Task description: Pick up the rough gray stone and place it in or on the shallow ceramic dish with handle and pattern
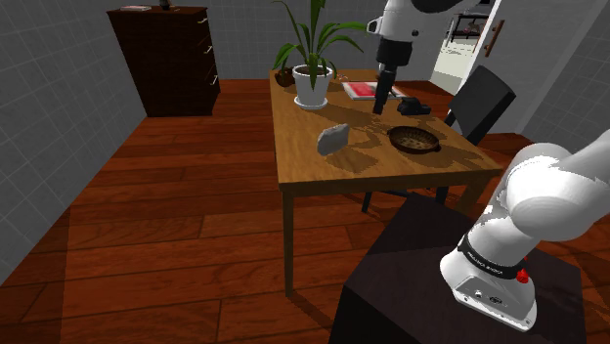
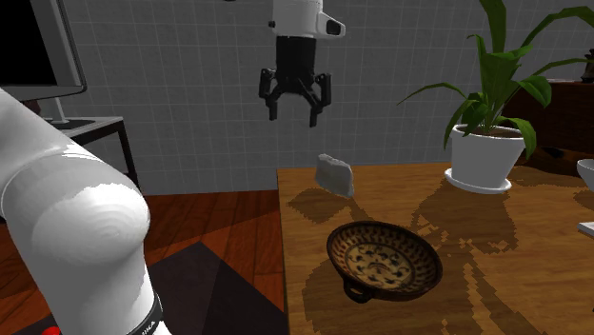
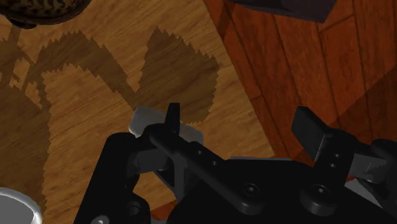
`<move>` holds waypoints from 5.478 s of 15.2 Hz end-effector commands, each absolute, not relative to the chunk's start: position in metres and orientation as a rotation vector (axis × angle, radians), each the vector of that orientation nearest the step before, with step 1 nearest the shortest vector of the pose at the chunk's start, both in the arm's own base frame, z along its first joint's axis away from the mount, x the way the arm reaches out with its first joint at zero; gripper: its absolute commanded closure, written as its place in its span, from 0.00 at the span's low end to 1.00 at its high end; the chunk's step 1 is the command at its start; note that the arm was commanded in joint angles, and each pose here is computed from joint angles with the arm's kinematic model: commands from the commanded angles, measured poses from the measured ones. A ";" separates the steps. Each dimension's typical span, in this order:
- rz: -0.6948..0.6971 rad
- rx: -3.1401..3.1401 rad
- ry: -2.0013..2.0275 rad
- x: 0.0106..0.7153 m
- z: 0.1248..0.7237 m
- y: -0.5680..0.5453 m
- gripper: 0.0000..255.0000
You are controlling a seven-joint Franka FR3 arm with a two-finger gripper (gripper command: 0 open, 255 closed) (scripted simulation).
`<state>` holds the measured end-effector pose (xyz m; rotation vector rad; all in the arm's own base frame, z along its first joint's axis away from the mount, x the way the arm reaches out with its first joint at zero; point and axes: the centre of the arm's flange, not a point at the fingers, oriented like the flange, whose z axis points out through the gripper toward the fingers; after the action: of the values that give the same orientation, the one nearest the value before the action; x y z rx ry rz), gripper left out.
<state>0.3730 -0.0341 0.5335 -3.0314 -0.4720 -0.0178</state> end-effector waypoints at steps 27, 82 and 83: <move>-0.121 -2.797 -1.518 0.501 0.393 -0.016 0.00; -0.121 -2.797 -1.518 0.324 0.532 -0.229 1.00; -0.121 -2.797 -1.518 0.316 0.533 -0.239 1.00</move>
<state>0.3235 -0.2274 0.5321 -2.7976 -1.5169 -0.1216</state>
